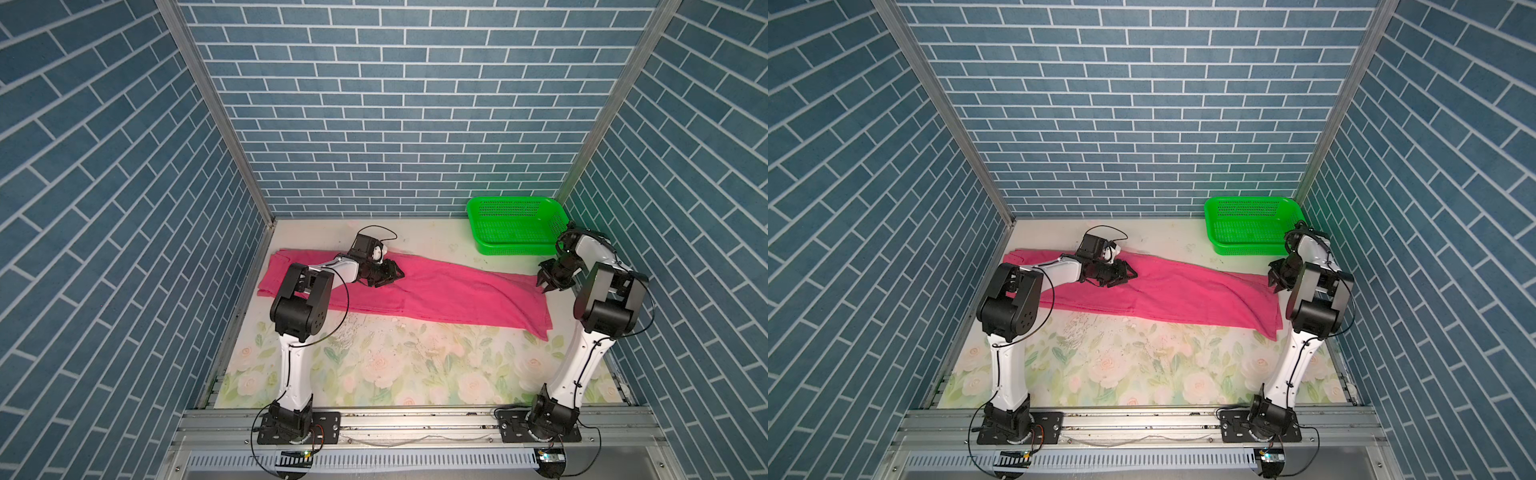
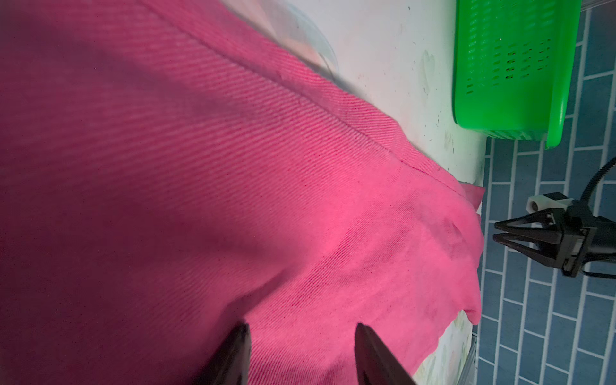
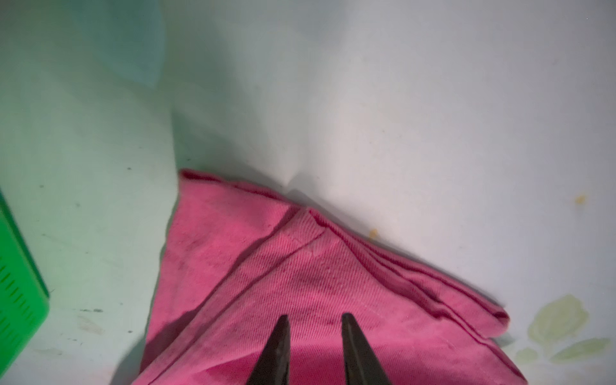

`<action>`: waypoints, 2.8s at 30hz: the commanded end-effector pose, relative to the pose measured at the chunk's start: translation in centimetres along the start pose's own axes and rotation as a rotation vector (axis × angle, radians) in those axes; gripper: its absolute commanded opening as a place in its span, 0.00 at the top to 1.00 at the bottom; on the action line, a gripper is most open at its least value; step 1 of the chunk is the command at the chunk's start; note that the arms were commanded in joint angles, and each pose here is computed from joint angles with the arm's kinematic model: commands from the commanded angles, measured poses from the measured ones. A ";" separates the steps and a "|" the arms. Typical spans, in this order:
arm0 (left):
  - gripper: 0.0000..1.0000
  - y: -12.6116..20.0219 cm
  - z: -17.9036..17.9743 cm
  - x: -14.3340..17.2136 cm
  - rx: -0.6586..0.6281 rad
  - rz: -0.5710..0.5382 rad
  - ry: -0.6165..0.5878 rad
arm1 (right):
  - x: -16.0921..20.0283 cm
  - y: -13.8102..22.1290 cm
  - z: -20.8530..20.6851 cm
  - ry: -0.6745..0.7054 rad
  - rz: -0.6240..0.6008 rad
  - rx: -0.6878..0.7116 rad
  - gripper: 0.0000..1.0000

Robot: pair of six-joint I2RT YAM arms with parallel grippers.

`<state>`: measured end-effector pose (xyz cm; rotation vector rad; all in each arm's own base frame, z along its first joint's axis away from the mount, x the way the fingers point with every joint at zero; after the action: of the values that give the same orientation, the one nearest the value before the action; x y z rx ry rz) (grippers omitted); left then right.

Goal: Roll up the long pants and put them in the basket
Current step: Fold the long pant at the center of the board.

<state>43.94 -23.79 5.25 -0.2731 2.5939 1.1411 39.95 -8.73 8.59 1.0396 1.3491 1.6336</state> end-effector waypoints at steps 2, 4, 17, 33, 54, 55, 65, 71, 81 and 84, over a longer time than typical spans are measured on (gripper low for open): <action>0.45 -0.2 3.7 1.8 -0.127 0.056 0.066 | 0.3 3.0 0.2 -0.018 -0.041 -0.012 0.72; 0.45 -0.3 3.8 1.8 -0.126 0.056 0.068 | 0.6 2.9 0.1 -0.019 -0.028 -0.008 0.72; 0.45 0.0 3.8 2.2 -0.133 0.066 0.064 | -0.4 -1.2 0.5 -0.030 0.002 0.024 0.71; 0.45 -0.2 4.0 2.2 -0.133 0.073 0.069 | -1.3 -4.7 0.8 -0.040 0.030 0.072 0.58; 0.45 0.2 3.8 2.3 -0.142 0.074 0.063 | -1.8 -6.9 0.3 -0.042 0.021 0.144 0.94; 0.45 0.3 3.8 2.3 -0.143 0.076 0.063 | -1.8 -7.1 0.3 -0.045 0.023 0.148 1.00; 0.45 0.3 3.7 2.1 -0.138 0.068 0.061 | -1.2 -5.1 1.0 -0.063 0.013 0.076 0.72; 0.45 -0.1 3.6 1.8 -0.125 0.064 0.062 | -0.8 -4.6 1.3 -0.099 0.007 0.033 0.72; 0.45 0.5 3.5 2.4 -0.130 0.073 0.055 | -1.4 -6.9 0.5 -0.094 0.005 0.129 1.00; 0.45 0.6 3.5 2.5 -0.133 0.075 0.054 | -1.5 -7.2 0.2 -0.091 -0.007 0.149 1.00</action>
<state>43.78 -23.48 5.27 -0.2609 2.5799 1.1677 41.44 -9.04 4.54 1.1276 1.3813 1.5298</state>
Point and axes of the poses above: each gripper's point midway between its finger pads, its own y axis back along the fingers, its own z axis along the line the jaws close on, x = y × z, the point moved 2 cm from there along y, back along the fingers, and after that the axes turned 7 degrees about -y, right-handed, at the moved point
